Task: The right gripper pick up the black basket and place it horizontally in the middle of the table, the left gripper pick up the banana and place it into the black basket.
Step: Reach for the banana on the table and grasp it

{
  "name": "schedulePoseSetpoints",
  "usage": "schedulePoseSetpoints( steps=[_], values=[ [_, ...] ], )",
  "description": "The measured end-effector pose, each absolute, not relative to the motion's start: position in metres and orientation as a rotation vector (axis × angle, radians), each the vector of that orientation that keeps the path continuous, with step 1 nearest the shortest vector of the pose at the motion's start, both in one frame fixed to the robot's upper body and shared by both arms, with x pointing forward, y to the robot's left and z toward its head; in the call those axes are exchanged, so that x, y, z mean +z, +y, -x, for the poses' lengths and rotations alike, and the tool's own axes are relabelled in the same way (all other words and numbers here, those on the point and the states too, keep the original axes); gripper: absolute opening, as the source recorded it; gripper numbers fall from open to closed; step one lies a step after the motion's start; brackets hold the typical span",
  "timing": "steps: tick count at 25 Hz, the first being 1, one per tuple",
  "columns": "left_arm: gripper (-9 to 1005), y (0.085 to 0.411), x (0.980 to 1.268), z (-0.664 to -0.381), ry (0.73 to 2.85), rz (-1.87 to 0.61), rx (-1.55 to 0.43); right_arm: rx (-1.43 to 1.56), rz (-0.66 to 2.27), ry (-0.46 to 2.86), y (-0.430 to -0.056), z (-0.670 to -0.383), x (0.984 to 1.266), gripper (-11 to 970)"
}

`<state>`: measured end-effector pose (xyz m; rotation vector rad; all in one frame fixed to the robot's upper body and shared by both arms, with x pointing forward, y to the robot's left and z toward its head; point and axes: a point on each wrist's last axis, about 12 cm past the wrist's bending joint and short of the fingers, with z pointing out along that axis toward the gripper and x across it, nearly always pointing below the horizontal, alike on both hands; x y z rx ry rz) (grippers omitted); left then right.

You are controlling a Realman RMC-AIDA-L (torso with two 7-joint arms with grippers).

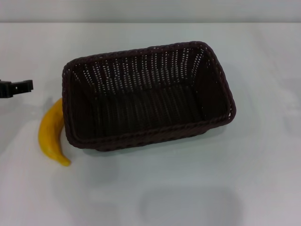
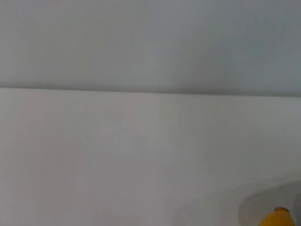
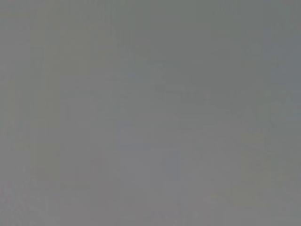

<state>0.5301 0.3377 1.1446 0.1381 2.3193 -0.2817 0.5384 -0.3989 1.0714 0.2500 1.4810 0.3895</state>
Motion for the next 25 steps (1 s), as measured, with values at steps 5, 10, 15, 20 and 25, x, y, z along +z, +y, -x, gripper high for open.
schedulePoseSetpoints(
  steps=[5,10,15,20,25],
  values=[
    [878,0.336,1.149,-0.526,2.342,-0.178,-0.273,0.400,-0.251,1.482,-0.397,-0.539,1.071,869],
    [878,0.335,1.157,-0.521,2.370,-0.215,-0.255,0.416,-0.247,1.486,-0.397,-0.540,1.072,869],
    [878,0.337,1.158,-0.516,2.409,-0.221,-0.271,0.430,-0.235,1.491,-0.393,-0.541,1.072,870],
    [878,0.339,1.152,-0.513,2.466,-0.246,-0.245,0.441,-0.235,1.489,-0.390,-0.540,1.071,869],
    [878,0.338,1.146,-0.512,2.495,-0.288,-0.238,0.458,-0.217,1.482,-0.386,-0.539,1.071,869]
  ],
)
